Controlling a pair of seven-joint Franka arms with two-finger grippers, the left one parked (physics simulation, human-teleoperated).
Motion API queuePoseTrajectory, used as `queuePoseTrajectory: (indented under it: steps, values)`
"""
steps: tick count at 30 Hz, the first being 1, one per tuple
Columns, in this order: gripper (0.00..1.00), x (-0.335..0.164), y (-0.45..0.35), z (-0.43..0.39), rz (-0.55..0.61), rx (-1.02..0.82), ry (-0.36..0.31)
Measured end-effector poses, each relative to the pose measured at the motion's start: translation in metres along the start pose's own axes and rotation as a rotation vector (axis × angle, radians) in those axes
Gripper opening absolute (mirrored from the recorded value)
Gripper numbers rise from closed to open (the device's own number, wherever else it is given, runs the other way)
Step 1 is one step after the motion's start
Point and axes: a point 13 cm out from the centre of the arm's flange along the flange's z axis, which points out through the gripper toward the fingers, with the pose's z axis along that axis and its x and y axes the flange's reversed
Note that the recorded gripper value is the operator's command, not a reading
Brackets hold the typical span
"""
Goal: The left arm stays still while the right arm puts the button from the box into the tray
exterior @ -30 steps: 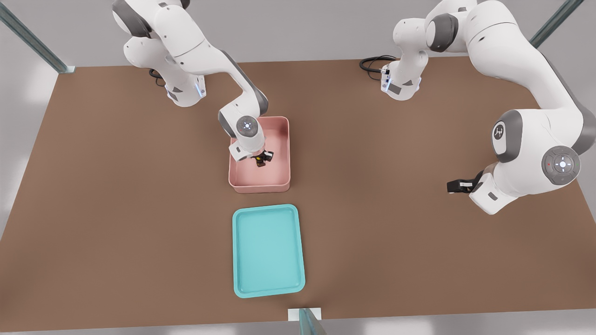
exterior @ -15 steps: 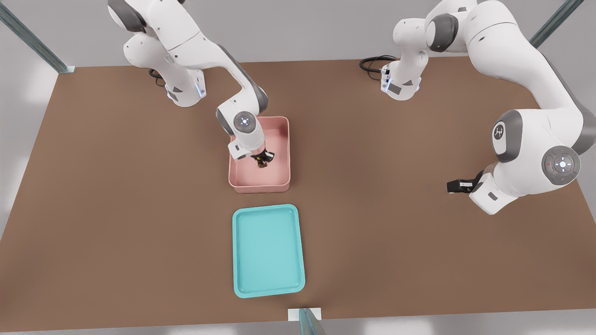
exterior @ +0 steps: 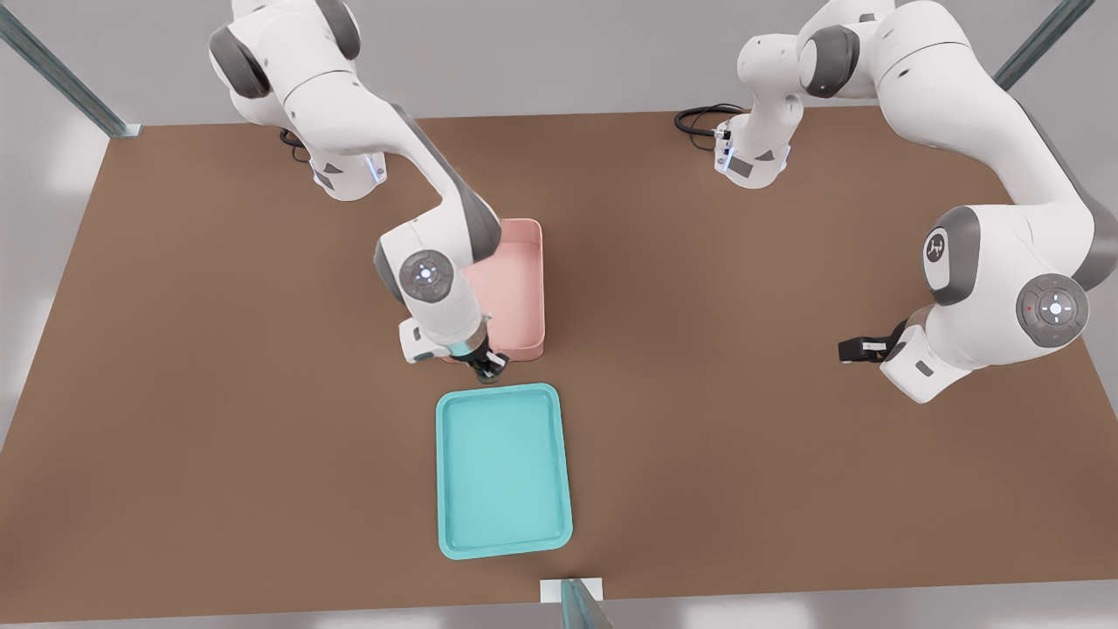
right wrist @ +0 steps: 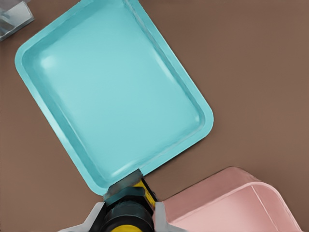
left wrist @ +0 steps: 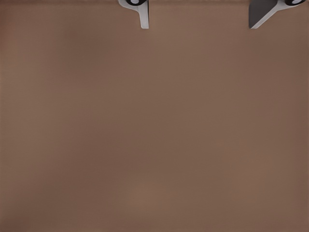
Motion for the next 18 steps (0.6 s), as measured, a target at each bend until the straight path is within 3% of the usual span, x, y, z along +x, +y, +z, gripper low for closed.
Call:
queuePoseTrajectory:
  steps: [5,16,17,18]
  values:
    - [0.43,-0.047,0.021,0.038,0.028,0.046,-0.006]
    - [0.44,-0.085,0.015,0.134,0.062,0.095,-0.001]
    - [0.64,-0.087,0.015,0.137,0.064,0.09,-0.005]
    - [1.0,-0.088,0.016,0.139,0.064,0.086,-0.009]
